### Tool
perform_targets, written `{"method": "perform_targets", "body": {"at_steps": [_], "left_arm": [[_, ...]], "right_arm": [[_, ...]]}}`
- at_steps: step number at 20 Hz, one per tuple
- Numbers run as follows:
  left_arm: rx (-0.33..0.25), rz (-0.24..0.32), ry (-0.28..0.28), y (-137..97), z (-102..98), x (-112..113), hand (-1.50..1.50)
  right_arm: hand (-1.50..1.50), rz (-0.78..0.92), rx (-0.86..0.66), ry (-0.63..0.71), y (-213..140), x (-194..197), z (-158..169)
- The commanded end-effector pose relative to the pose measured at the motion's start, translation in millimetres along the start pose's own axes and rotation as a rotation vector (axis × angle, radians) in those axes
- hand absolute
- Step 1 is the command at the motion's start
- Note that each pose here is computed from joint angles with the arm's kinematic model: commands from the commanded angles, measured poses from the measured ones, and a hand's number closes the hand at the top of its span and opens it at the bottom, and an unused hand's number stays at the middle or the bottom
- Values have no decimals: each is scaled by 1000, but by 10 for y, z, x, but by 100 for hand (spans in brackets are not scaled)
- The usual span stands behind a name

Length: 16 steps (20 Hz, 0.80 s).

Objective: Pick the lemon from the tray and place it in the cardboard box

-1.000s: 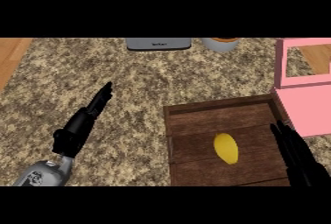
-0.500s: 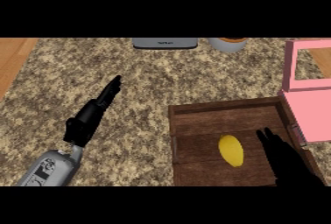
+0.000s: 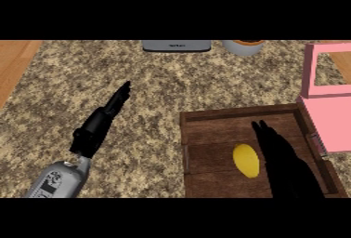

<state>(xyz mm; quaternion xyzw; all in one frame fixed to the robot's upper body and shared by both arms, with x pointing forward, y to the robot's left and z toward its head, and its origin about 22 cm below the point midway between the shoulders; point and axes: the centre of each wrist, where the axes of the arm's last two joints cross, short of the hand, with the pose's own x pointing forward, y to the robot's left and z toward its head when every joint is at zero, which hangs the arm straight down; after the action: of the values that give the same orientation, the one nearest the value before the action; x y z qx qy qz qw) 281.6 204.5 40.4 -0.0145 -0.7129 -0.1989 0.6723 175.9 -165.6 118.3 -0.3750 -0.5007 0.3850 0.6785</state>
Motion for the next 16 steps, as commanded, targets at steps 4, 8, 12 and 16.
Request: {"method": "perform_targets", "body": {"at_steps": [4,8,12,16], "left_arm": [[-2,9,3,33,-86,-104,0],[-14,1,22,36,93,13,0],[-9,4,5,-36,-6,52,0],[0,0,24,-122,-71,-7,0]], "right_arm": [[-150,53,68,106,209,10,-221],[-150,20,24,93,188,-161,-458],[-150,50,3,54,197,-285,-351],[-150,60,36,58,572,-125,-461]]}}
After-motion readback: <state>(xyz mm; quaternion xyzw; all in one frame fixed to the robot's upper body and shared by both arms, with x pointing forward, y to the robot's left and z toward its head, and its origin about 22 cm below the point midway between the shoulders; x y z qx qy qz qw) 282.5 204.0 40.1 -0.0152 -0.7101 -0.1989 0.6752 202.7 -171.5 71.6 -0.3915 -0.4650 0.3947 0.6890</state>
